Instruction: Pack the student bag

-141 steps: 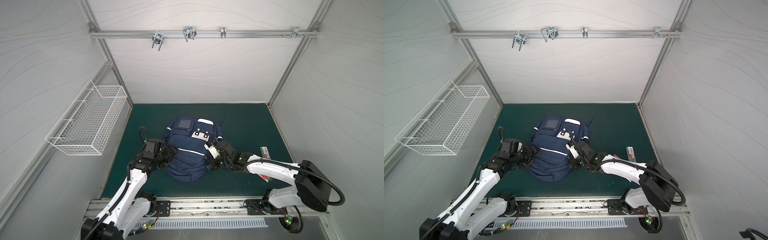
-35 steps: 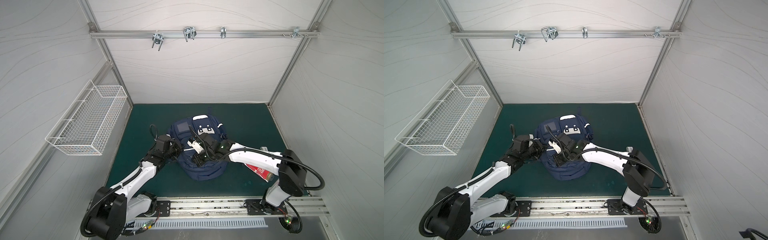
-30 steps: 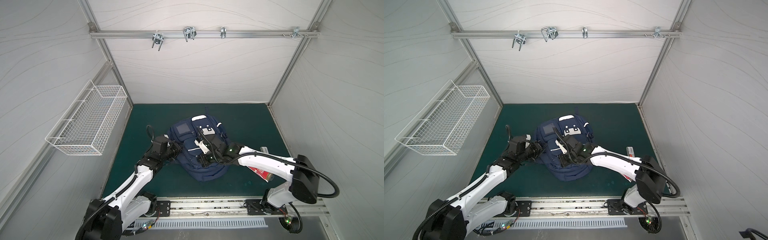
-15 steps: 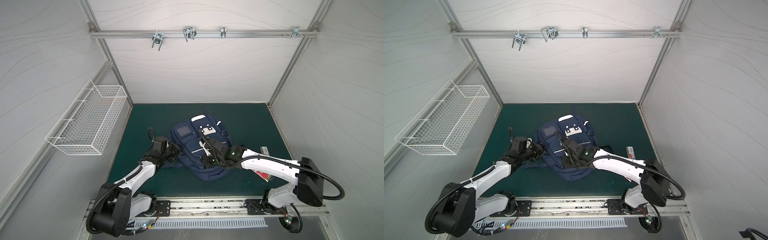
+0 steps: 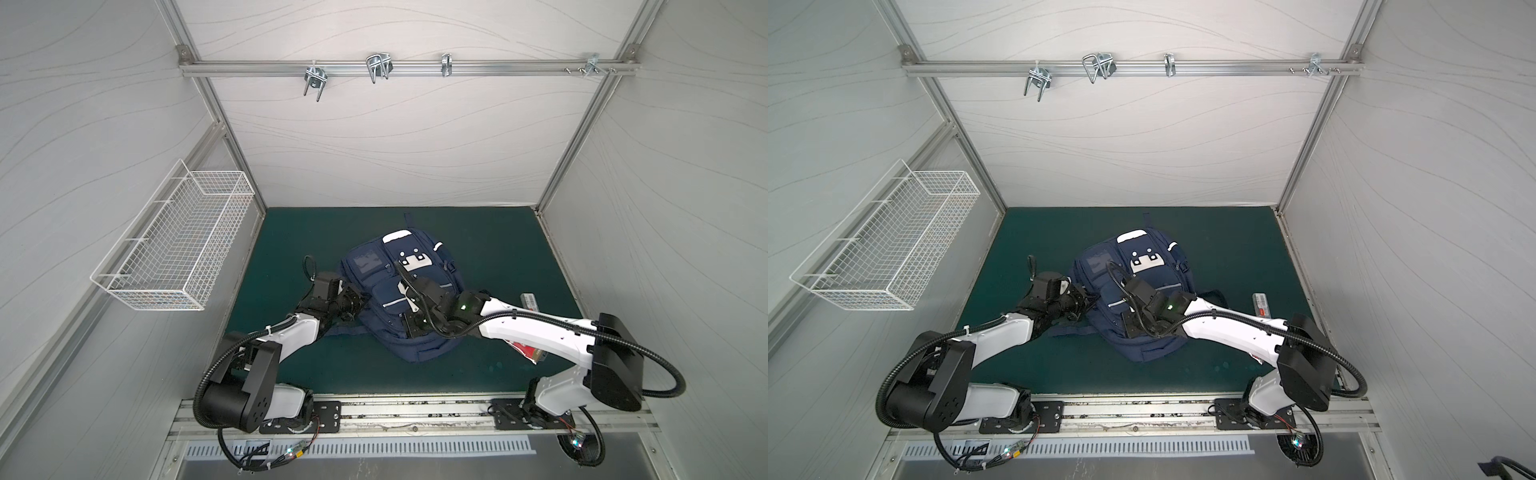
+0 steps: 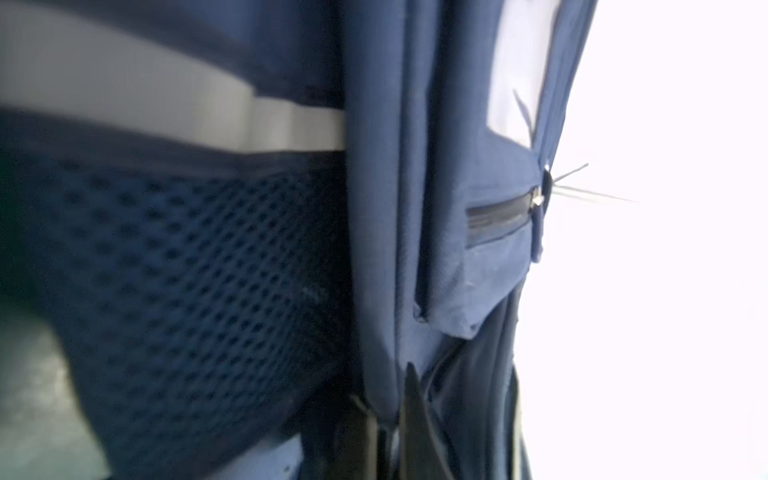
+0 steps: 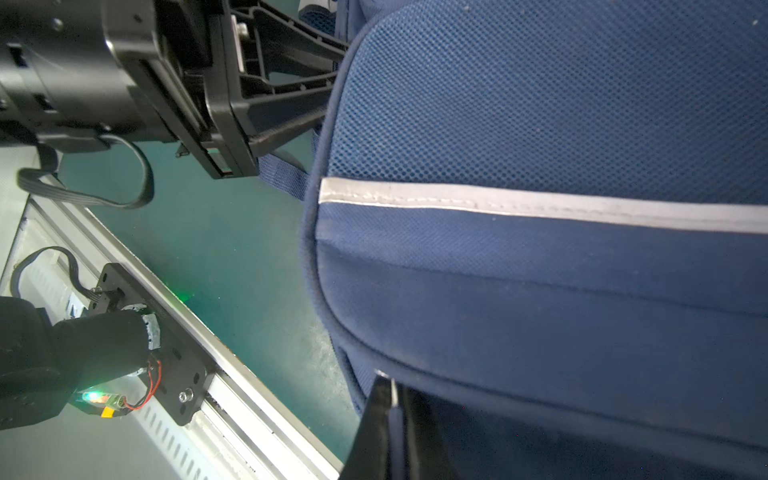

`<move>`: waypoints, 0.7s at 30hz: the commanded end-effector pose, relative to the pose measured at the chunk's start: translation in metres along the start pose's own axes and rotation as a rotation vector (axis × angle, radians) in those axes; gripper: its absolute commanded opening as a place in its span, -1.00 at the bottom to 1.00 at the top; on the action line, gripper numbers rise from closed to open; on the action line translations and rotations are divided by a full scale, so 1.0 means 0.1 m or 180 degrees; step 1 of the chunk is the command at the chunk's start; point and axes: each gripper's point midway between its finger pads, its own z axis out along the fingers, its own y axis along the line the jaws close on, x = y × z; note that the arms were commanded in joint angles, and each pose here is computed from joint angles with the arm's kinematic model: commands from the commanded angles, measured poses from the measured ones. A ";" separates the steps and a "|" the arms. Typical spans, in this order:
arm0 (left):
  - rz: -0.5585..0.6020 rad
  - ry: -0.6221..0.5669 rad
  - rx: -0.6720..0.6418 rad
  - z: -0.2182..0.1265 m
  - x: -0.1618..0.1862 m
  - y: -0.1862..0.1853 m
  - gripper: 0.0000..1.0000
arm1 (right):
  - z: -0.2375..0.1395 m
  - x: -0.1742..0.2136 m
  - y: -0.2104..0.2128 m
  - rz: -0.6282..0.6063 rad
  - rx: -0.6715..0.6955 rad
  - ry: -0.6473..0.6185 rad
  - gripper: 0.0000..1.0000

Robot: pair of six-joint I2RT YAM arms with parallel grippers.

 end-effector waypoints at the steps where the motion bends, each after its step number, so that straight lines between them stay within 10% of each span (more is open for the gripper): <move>1: 0.0050 -0.0031 0.0267 -0.03 -0.02 -0.24 -1.00 | -0.02 -0.02 0.00 0.0029 0.0078 -0.0002 -1.00; 8: 0.0180 -0.0118 0.0350 -0.23 0.19 -0.36 -1.00 | 0.07 0.03 0.75 -0.0673 -0.0604 0.0221 -1.00; 21: 0.0323 -0.0216 0.0401 -0.55 0.46 -0.33 -1.00 | 0.34 -0.58 0.50 -0.0350 -0.0158 0.0011 -1.00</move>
